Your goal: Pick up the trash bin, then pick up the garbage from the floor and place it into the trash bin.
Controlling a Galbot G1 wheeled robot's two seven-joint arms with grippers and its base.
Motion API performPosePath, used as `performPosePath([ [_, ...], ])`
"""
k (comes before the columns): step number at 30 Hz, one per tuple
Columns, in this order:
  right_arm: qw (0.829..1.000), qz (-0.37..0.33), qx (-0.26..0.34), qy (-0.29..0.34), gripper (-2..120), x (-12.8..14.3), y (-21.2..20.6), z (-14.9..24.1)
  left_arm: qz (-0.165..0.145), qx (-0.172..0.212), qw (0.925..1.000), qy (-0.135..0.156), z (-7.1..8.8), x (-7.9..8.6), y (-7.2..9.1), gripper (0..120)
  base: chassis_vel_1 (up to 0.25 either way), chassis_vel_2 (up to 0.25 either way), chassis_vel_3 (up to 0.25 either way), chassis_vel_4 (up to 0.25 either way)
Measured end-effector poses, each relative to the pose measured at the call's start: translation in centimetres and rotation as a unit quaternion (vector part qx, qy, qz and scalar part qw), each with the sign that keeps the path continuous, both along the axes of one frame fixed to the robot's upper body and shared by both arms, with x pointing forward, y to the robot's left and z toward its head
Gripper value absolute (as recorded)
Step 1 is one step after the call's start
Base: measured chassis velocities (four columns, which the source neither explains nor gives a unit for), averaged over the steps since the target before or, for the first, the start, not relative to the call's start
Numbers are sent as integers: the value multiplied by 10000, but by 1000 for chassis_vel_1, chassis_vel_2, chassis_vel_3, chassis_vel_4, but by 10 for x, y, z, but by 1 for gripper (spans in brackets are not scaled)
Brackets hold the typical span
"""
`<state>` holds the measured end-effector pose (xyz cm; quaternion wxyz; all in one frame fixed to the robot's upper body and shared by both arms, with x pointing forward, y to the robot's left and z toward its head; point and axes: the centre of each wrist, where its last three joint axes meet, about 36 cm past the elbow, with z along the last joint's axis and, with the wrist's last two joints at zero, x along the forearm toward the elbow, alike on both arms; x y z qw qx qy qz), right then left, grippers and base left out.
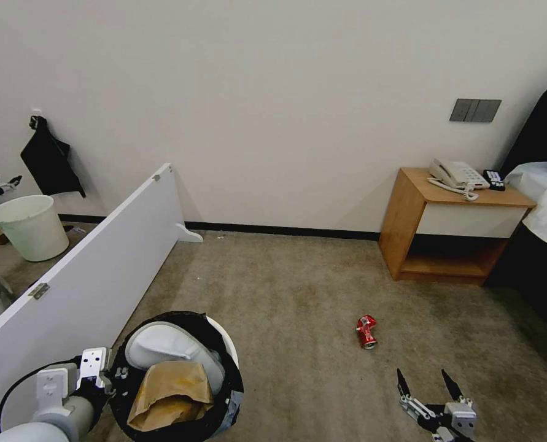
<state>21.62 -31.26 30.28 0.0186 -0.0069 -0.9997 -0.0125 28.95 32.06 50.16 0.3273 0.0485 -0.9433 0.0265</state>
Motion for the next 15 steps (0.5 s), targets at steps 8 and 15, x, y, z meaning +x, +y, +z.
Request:
performPosePath([
  [8,10000,12,7,-4,100,0,0,0,-1,2,10000,1,0,0,0,0,-36,33,36,-36],
  [15,10000,12,18,-8,100,1,-1,1,-10,-2,10000,-1,0,0,-1,0,-7,15,10,-14],
])
